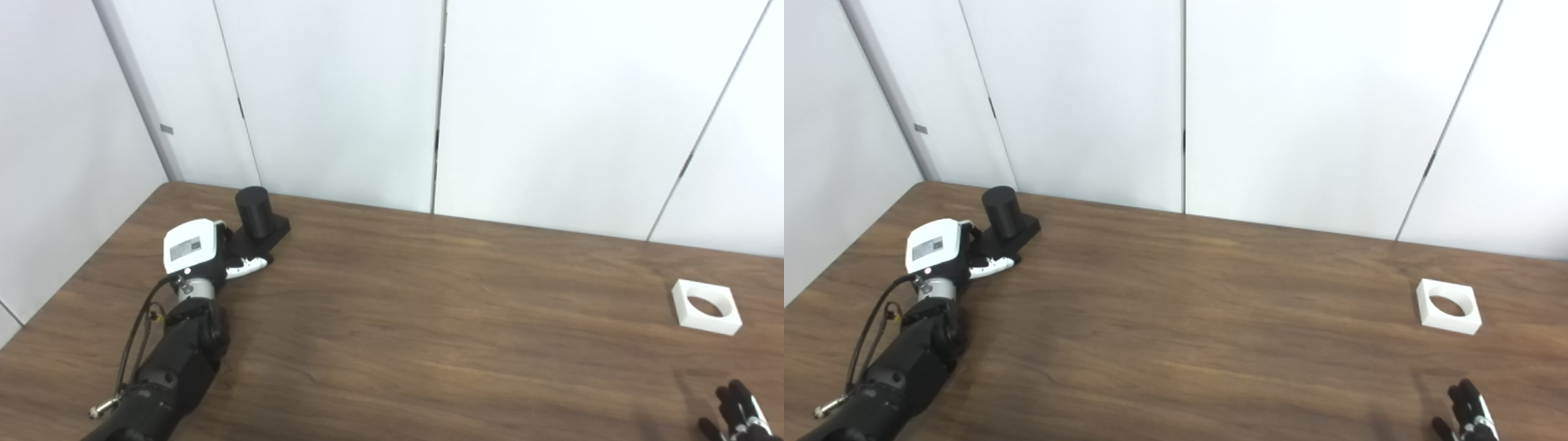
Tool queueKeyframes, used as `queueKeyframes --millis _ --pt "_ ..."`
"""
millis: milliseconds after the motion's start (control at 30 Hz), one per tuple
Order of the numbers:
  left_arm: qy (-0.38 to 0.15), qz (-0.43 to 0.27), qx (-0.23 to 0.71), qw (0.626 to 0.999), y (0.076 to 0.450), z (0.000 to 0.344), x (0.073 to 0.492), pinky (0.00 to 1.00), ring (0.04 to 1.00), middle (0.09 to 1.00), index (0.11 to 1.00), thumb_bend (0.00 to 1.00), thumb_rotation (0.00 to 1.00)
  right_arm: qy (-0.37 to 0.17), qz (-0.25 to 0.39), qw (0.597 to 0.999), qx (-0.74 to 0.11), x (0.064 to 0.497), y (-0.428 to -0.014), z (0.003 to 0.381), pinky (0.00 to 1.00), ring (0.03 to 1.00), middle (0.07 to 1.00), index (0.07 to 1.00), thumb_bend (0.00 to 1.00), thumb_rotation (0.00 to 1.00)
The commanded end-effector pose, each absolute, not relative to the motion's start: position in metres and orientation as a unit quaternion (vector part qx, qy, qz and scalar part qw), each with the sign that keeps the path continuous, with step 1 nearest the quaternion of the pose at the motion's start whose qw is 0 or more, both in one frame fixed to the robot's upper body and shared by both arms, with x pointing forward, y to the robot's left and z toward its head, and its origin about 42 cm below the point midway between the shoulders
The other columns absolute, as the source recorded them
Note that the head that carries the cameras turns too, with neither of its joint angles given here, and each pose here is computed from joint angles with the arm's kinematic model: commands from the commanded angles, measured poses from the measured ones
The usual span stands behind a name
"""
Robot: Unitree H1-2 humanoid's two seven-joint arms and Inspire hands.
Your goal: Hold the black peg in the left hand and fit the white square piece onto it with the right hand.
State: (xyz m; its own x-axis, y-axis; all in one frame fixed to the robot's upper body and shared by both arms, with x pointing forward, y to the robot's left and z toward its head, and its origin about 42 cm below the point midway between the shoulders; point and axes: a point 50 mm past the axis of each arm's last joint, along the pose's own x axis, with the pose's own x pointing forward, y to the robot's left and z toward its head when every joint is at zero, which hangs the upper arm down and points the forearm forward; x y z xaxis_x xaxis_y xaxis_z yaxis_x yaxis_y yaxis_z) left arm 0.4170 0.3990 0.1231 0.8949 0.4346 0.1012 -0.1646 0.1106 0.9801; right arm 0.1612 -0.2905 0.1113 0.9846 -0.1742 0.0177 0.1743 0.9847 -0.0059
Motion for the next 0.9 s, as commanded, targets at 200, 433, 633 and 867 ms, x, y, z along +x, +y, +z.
queueKeyframes --millis 200,433,633,867 --pt "0.094 0.227 0.656 0.714 0.4062 0.1449 0.4316 0.84 0.831 0.789 0.630 0.87 0.51 -0.017 -0.081 0.997 0.005 0.1596 -0.2801 0.1160 1.00 1.000 0.958 0.978 0.62 1.00" --pt "0.088 0.228 0.646 0.723 0.4057 0.1442 0.4312 0.84 0.818 0.751 0.538 0.83 0.40 -0.017 -0.084 0.996 0.001 0.1590 -0.2803 0.1173 1.00 1.000 0.953 0.973 0.61 1.00" --pt "0.055 0.240 0.628 0.738 0.4047 0.1419 0.4284 0.85 0.822 0.736 0.482 0.53 0.07 -0.016 -0.084 0.996 0.000 0.1587 -0.2790 0.1194 1.00 1.000 0.959 0.976 0.60 1.00" --pt "0.041 0.244 0.611 0.752 0.4043 0.1404 0.4249 0.83 0.795 0.697 0.481 0.52 0.05 -0.021 -0.084 0.996 0.003 0.1604 -0.2782 0.1201 1.00 1.000 0.961 0.977 0.58 1.00"
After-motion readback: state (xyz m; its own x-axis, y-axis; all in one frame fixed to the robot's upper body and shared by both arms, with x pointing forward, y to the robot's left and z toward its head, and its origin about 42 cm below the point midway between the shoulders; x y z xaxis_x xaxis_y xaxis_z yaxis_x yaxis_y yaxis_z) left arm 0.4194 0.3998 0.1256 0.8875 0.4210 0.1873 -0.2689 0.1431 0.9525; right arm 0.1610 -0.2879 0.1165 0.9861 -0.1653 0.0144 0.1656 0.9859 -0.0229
